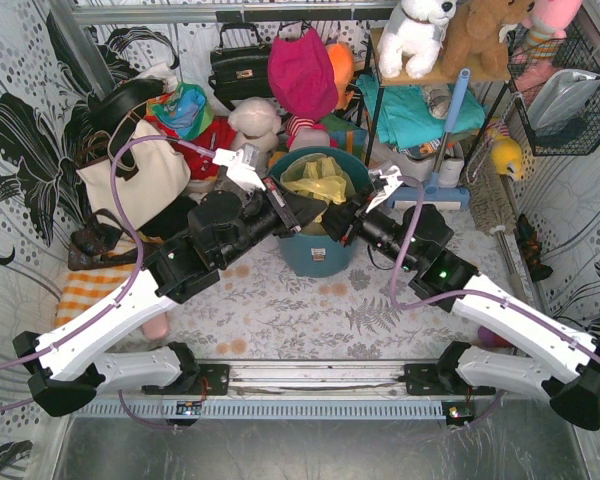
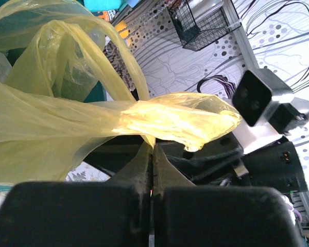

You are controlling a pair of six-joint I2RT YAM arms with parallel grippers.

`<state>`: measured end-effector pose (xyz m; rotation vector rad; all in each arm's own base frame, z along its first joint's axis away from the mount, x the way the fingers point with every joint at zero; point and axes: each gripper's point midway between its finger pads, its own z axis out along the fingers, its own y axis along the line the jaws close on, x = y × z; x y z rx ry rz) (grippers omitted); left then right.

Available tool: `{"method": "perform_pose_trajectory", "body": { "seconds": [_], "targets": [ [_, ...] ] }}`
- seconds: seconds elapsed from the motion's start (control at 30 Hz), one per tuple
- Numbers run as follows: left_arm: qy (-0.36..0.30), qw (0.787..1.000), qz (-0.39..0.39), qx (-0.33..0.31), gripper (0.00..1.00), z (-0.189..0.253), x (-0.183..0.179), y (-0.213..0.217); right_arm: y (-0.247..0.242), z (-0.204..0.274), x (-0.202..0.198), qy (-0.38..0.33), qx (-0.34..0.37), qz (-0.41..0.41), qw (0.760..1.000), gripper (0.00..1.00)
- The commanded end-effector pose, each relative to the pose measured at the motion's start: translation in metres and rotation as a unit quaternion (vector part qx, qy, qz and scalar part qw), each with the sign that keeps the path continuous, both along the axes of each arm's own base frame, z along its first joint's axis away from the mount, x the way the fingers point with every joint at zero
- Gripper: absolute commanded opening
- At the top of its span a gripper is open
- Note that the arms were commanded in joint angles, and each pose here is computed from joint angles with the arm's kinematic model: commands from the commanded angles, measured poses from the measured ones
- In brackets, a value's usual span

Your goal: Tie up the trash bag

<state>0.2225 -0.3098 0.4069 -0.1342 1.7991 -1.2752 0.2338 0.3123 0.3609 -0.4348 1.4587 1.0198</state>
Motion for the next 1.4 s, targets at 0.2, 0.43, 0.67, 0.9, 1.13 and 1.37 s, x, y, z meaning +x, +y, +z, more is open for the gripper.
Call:
{"method": "perform_pose_trajectory", "body": {
  "seconds": [0.2,0.43,0.67,0.9,1.13,1.37],
  "targets": [
    [-0.028,0.999,0.017,-0.005,0.0,0.012,0.001,0.009,-0.048,0.071,-0.039,-0.086,0.021,-0.003,0.996,0.38],
    [-0.027,1.0,0.015,-0.008,0.0,0.011,-0.001,0.01,-0.044,0.103,-0.034,-0.093,0.025,-0.008,0.995,0.57],
    [-0.028,0.999,0.013,-0.013,0.0,0.011,-0.002,0.01,-0.042,0.104,-0.017,-0.084,0.016,-0.04,0.996,0.46],
    [-0.03,0.999,0.012,-0.017,0.0,0.013,-0.003,0.011,-0.047,0.102,-0.017,-0.079,0.016,-0.048,0.996,0.15],
    [-0.04,0.999,0.008,-0.019,0.0,0.019,-0.003,0.01,-0.056,0.104,-0.02,-0.079,0.025,-0.059,0.995,0.0],
    [-0.055,0.998,0.005,-0.027,0.0,0.027,-0.003,0.008,-0.058,0.086,-0.009,-0.038,0.019,-0.086,0.995,0.0]
  ]
}}
